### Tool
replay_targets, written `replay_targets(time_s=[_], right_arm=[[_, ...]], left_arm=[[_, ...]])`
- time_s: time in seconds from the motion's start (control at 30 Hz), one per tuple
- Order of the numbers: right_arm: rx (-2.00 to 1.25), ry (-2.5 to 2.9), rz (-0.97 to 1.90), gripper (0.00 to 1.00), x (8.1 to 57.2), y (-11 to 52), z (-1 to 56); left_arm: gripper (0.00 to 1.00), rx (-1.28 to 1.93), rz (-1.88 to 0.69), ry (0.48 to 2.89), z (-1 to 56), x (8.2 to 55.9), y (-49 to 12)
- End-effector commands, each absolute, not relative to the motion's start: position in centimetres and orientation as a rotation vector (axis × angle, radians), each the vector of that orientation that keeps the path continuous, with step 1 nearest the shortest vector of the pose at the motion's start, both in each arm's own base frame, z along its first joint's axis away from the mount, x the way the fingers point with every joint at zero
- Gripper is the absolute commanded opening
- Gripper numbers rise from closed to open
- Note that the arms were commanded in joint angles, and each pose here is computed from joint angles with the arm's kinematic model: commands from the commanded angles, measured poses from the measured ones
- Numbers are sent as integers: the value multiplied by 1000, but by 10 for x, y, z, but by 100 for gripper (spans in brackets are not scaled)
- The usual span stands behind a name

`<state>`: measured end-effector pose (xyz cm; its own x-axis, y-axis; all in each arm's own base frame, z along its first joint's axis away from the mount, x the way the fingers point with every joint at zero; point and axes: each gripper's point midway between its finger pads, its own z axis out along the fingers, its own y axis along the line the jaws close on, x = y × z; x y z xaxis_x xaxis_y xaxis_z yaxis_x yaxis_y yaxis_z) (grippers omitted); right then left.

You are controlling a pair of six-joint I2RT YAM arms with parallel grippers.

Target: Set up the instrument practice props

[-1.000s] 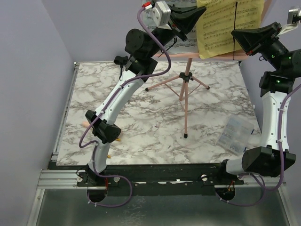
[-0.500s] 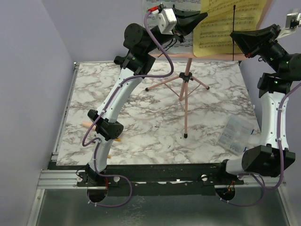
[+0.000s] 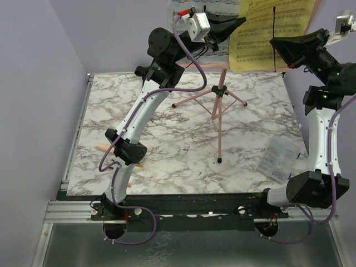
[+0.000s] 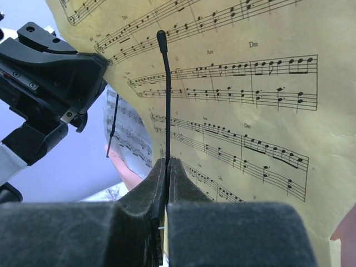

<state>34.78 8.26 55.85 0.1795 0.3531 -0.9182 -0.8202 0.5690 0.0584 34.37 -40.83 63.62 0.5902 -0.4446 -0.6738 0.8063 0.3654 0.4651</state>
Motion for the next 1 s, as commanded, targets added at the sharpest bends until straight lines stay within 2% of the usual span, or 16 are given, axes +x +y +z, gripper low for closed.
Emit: replay_targets(time_s=[0.0,0.17,0.3,0.47,0.53,0.77,0.97], right_arm=[[-573,1122,908,7,346,90,548],[-554,1120,907,26,348,89,549],[-535,1117,908,29,348,89,550],[-506,1111,893,39,344,87,555],[-490,1110,882,45,342,87,558],[-275,1175,812,66,345,69,565],[-72,1309,641,75,351,40,556]], left_arm=[[0,852,-827,421,647,338,-404],[0,835,-828,418,651,337,-401],[9,806,-824,426,656,338,-398],[39,755,-838,462,664,339,-390],[47,738,-843,475,667,337,-385],[71,717,-914,531,676,316,-370],[83,672,-1010,631,672,300,-355]])
